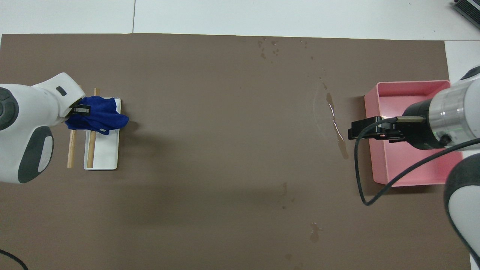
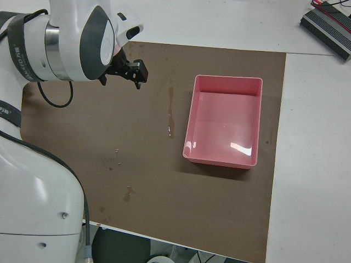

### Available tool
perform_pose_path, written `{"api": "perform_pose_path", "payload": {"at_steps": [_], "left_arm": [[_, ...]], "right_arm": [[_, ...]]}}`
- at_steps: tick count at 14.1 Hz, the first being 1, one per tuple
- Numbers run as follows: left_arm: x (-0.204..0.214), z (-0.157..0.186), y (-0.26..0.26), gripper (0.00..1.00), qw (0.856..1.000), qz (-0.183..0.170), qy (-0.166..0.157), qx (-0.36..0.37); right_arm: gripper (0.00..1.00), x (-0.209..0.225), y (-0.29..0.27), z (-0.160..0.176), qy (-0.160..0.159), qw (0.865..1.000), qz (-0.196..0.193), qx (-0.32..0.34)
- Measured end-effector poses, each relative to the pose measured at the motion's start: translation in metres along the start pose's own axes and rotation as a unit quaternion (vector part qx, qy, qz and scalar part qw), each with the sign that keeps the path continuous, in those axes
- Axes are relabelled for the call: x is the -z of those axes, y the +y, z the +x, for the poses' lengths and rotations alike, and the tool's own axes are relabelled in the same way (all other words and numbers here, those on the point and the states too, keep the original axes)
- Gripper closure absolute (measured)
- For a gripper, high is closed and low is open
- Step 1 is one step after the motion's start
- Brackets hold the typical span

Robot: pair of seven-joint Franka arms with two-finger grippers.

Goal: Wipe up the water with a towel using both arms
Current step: 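Carry the towel to the center while the right gripper reaches it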

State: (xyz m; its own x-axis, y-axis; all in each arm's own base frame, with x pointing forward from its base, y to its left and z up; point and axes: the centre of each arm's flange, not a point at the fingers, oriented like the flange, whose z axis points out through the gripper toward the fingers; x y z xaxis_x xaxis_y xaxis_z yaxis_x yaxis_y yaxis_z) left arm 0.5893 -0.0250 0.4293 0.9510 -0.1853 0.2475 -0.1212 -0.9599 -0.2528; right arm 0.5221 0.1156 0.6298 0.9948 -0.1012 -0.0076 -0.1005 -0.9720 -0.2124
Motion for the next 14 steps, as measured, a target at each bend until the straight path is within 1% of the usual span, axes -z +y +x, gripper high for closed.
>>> {"api": "perform_pose_path", "payload": {"at_steps": [3,5,6,7,9,10,11,12,13,14], "left_arm": [[0.001,0.001,-0.001,0.83,1.0,0.002,-0.003,0.001],[0.007,0.004,-0.002,0.83,0.999,0.006,-0.016,0.035],[0.013,0.007,-0.002,0.83,0.997,0.004,-0.026,0.07],[0.022,0.011,-0.001,0.83,0.993,-0.009,-0.036,0.114],[0.046,0.023,0.012,0.84,0.978,-0.055,-0.055,0.194],[0.059,0.028,0.02,0.84,0.967,-0.078,-0.065,0.233],[0.071,0.032,0.03,0.84,0.953,-0.1,-0.076,0.276],[0.082,0.036,0.039,0.84,0.932,-0.126,-0.089,0.329],[0.091,0.039,0.049,0.84,0.905,-0.153,-0.105,0.382],[0.098,0.041,0.059,0.84,0.875,-0.178,-0.124,0.433]], "right_arm": [[0.0,-0.009,-0.012,0.003,0.005,0.995,0.055,-0.082],[0.0,-0.016,-0.022,0.003,0.002,0.986,0.076,-0.146],[0.0,-0.021,-0.032,0.002,0.0,0.979,0.089,-0.181],[0.0,-0.026,-0.042,0.001,-0.004,0.969,0.107,-0.223],[0.0,-0.034,-0.056,0.0,-0.013,0.943,0.139,-0.302],[0.0,-0.035,-0.059,0.0,-0.021,0.929,0.153,-0.336],[0.0,-0.034,-0.06,0.001,-0.029,0.915,0.167,-0.365],[0.0,-0.033,-0.06,0.002,-0.033,0.901,0.179,-0.393],[0.0,-0.033,-0.06,0.004,-0.038,0.887,0.19,-0.419],[0.0,-0.035,-0.061,0.005,-0.045,0.872,0.201,-0.444]]}}
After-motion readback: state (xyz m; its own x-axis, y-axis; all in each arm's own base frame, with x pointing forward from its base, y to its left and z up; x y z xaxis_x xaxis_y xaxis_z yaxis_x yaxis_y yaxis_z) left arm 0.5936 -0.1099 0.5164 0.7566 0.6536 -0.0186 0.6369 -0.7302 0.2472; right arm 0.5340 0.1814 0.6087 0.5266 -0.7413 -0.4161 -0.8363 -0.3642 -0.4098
